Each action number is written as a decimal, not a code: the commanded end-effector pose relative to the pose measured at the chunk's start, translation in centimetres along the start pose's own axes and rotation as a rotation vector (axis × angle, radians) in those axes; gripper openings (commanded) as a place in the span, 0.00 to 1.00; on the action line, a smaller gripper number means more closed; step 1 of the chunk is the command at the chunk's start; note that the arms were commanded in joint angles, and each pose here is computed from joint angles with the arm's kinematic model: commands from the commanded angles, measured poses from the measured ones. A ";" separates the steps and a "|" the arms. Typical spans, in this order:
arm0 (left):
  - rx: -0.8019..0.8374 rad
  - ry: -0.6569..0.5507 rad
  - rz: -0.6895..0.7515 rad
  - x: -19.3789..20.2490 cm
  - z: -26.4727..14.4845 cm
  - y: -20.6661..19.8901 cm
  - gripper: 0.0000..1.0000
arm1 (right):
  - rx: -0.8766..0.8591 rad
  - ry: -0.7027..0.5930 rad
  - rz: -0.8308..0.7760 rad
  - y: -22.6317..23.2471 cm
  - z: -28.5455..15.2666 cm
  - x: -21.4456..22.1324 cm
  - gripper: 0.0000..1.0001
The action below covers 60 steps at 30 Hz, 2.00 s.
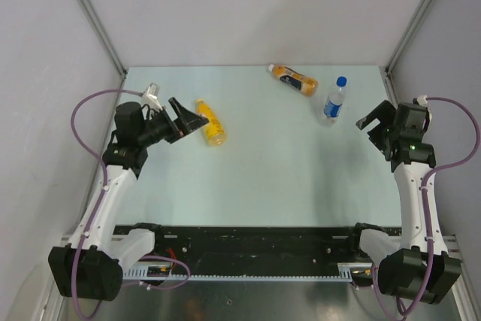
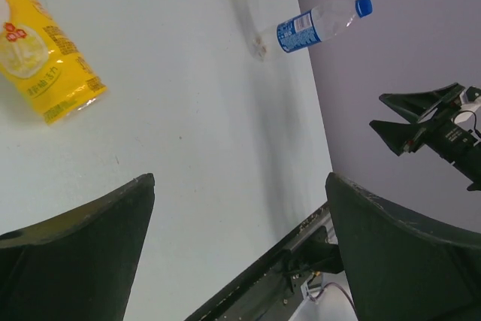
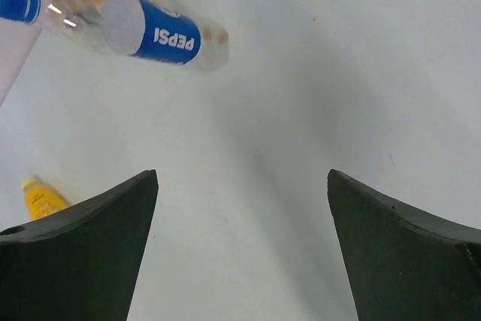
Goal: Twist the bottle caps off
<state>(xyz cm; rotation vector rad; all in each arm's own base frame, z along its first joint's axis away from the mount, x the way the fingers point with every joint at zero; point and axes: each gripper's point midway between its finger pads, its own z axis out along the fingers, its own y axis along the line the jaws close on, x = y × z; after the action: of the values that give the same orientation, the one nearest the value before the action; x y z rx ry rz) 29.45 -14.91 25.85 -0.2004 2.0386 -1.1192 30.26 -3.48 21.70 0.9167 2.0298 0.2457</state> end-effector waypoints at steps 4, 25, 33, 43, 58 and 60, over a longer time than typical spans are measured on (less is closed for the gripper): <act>-0.090 -0.085 0.081 -1.3 -2.6 0.7 0.99 | -0.142 0.060 -0.051 3.0 -1.7 0.0 0.99; -0.571 -0.111 0.207 -3.3 -6.3 7.7 1.00 | 0.001 -0.047 -0.409 12.9 0.7 -5.3 0.99; -0.590 -0.117 0.173 -3.4 -6.1 8.2 0.99 | 0.019 -0.005 -0.443 15.7 4.7 -6.3 0.99; -0.478 0.018 0.149 -1.3 -3.6 8.1 0.99 | 0.063 0.084 -0.517 15.8 9.4 -4.7 0.84; -0.393 0.076 0.224 -0.4 -3.1 7.3 0.99 | 0.083 0.161 -0.555 14.4 11.5 -3.0 0.16; -0.377 0.066 0.245 -0.6 -3.4 6.7 0.99 | 0.079 0.156 -0.559 14.4 10.9 -3.3 0.07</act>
<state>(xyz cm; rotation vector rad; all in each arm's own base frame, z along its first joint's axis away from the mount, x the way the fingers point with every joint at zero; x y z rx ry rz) 28.84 -7.98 20.00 -0.1962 2.3194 -0.5689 47.65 2.72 22.26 0.3806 2.3879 -0.0917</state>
